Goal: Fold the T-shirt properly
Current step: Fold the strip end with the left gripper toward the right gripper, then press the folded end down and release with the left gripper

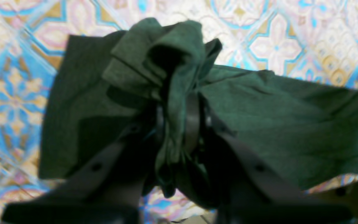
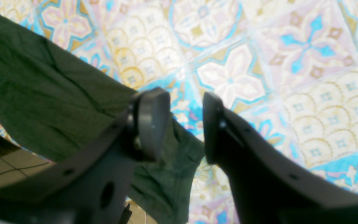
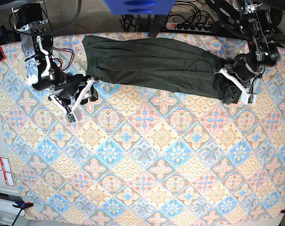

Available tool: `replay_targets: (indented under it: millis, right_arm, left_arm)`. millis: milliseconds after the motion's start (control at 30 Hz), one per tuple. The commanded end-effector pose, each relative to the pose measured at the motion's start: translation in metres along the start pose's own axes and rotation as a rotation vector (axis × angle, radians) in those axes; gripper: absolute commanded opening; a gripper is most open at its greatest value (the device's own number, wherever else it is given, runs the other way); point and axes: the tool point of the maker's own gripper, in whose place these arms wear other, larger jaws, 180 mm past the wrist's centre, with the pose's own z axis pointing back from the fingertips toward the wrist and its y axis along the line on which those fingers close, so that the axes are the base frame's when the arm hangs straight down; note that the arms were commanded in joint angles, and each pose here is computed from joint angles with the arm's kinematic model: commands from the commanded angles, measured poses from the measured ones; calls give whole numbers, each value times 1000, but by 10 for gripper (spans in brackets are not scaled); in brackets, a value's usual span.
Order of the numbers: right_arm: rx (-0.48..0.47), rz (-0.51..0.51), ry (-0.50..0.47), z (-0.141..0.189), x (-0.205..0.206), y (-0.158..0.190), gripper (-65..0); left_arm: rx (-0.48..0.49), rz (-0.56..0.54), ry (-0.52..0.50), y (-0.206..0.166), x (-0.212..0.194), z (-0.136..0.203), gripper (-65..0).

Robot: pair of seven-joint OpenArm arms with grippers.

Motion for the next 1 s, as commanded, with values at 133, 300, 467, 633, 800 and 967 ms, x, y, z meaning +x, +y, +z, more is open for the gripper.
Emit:
replay_targets:
  millis: [133,300,467,633,800,967]
  right_arm:
    - [-2,14,-38,5,12,-2,-433]
    - [-2,14,-38,5,12,-2,-433]
    - [-2,15,-40,5,12,-2,-433]
    - [-2,15,-40,5,12,-2,-433]
    - [-2,15,-40,5,12,-2,-433]
    - [-23,0,-53,9,16,-10,-433]
  left_arm:
    - [-76,-46,-1,-31,4,-10,-650]
    - [-105,-63,12,-42,1,-14,-650]
    - [-142,-90,76,-57,-12,-18,-600]
    - [-163,-109,88,-66,-15,-20,-465]
    - [-170,-115,83,-63,-12,-16,-402]
    - [-222,-115,44,-53,8,1,-401]
